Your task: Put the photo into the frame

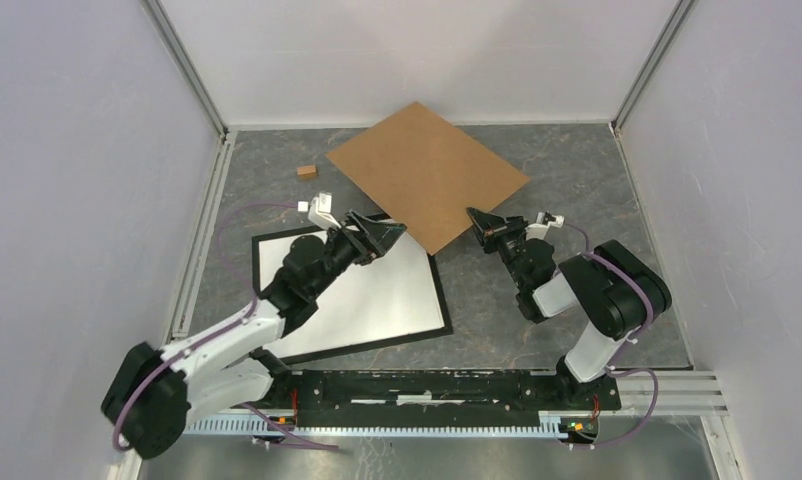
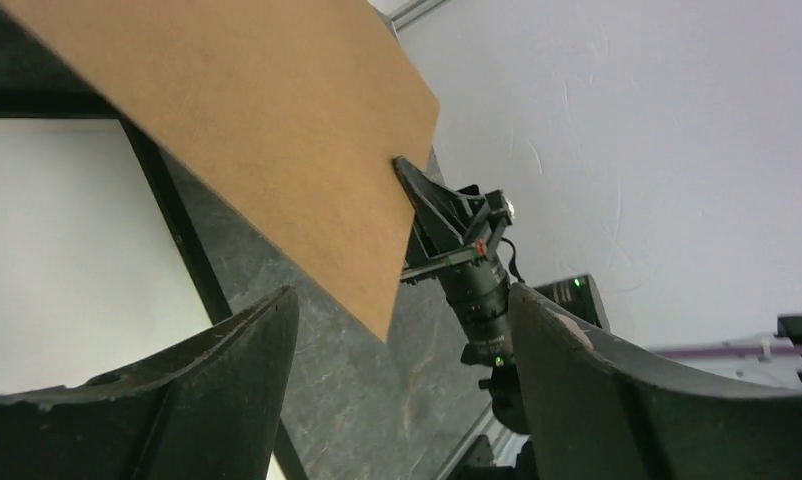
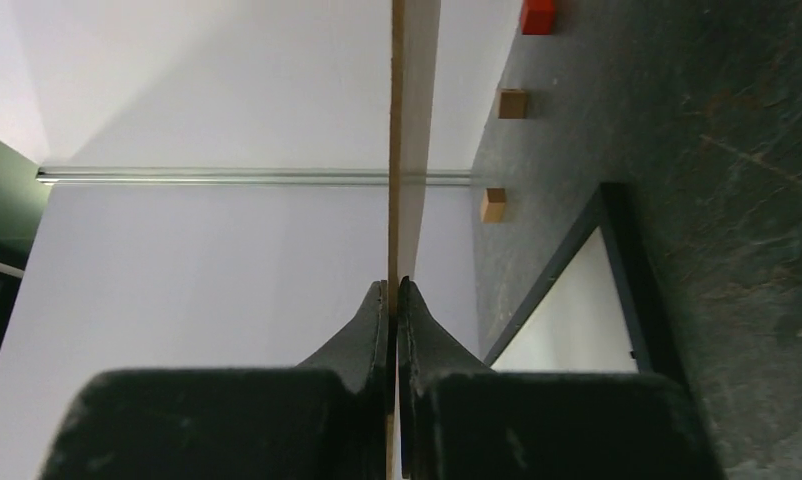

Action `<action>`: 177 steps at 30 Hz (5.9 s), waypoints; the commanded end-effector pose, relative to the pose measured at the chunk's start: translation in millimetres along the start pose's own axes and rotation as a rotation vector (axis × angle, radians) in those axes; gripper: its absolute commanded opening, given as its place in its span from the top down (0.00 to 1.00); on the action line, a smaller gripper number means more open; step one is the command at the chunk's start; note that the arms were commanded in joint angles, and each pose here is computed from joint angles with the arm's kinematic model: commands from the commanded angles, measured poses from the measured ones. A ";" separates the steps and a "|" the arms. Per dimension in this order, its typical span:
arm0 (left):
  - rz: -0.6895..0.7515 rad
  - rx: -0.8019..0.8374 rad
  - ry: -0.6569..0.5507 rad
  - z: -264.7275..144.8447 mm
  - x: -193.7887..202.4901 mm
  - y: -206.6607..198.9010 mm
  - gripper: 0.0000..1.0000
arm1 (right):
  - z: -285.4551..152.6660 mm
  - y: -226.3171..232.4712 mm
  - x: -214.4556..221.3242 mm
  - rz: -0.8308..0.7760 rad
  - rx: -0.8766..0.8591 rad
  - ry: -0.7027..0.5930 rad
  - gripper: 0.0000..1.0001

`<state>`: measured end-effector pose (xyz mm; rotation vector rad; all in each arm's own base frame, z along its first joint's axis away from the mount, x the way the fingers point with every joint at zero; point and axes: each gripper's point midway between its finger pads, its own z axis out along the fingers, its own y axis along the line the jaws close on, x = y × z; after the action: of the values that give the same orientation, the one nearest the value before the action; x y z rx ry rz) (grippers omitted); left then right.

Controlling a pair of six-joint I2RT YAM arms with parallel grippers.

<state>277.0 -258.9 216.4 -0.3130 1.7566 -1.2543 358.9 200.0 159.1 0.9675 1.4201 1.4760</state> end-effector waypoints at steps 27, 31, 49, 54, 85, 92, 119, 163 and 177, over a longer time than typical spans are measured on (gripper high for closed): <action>0.677 -0.309 0.062 -131.8 -106.4 -64.6 0.00 | -30.9 29.8 108.1 -0.302 -0.332 0.940 1.00; 0.725 -0.310 0.073 -124.2 -111.5 -69.8 0.00 | -22.9 4.4 119.6 -0.357 -0.255 0.978 1.00; 0.883 -0.284 0.154 -80.5 -105.1 -62.8 0.00 | -12.5 -50.3 136.0 -0.337 -0.112 1.103 1.00; 0.905 -0.305 0.139 -77.5 -103.8 -50.2 0.00 | -15.6 -48.2 137.6 -0.337 -0.132 1.135 1.00; 0.891 -0.251 0.187 -81.5 -81.2 -33.2 0.00 | -41.6 -64.5 147.3 -0.422 0.033 1.312 1.00; 0.852 -0.316 0.208 -74.1 -79.7 -20.7 0.00 | -39.1 -55.4 141.1 -0.462 0.035 1.248 1.00; -0.134 -1.202 -0.283 -211.7 -182.1 242.2 0.00 | -70.5 -31.2 123.6 -0.251 -0.183 1.141 1.00; -0.235 -0.795 -0.123 -153.1 -142.0 232.6 0.00 | -96.8 -95.9 80.3 -0.432 0.220 1.004 1.00; -0.086 -0.810 -0.071 -141.4 -149.5 204.9 0.00 | -132.7 -86.0 88.6 -0.260 0.303 0.899 1.00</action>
<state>302.0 11.2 116.0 -0.9587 2.1523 -0.5679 199.0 234.8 61.7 0.1699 2.3871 1.6376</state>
